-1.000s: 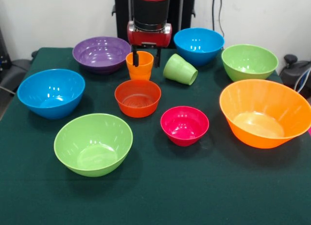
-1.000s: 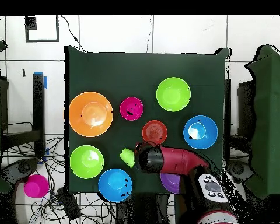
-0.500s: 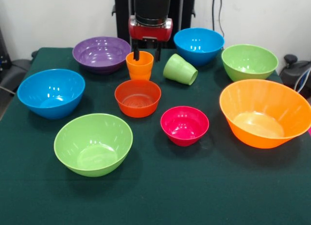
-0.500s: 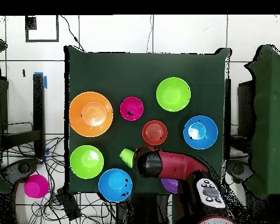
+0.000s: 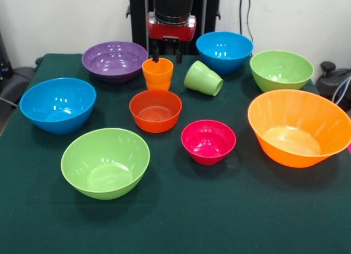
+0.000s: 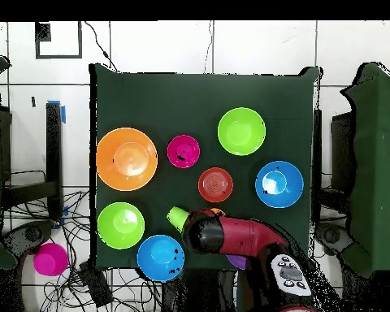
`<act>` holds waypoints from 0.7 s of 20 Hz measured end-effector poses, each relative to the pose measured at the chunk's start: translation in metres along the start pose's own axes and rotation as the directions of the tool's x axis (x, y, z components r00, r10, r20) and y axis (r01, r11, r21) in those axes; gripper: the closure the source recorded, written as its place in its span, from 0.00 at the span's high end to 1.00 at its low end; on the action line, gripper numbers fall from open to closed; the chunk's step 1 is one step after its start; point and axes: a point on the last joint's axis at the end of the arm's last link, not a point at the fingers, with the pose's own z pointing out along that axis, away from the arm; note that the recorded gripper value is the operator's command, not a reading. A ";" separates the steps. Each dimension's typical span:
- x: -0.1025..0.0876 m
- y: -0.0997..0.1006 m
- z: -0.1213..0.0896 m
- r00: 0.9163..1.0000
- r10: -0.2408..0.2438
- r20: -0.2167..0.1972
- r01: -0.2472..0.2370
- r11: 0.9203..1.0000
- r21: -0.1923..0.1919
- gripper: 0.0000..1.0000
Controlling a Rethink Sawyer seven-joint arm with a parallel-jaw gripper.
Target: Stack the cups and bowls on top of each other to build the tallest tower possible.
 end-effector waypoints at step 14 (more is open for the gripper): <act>0.032 0.014 0.031 0.997 -0.008 -0.071 0.005 0.999 -0.037 1.00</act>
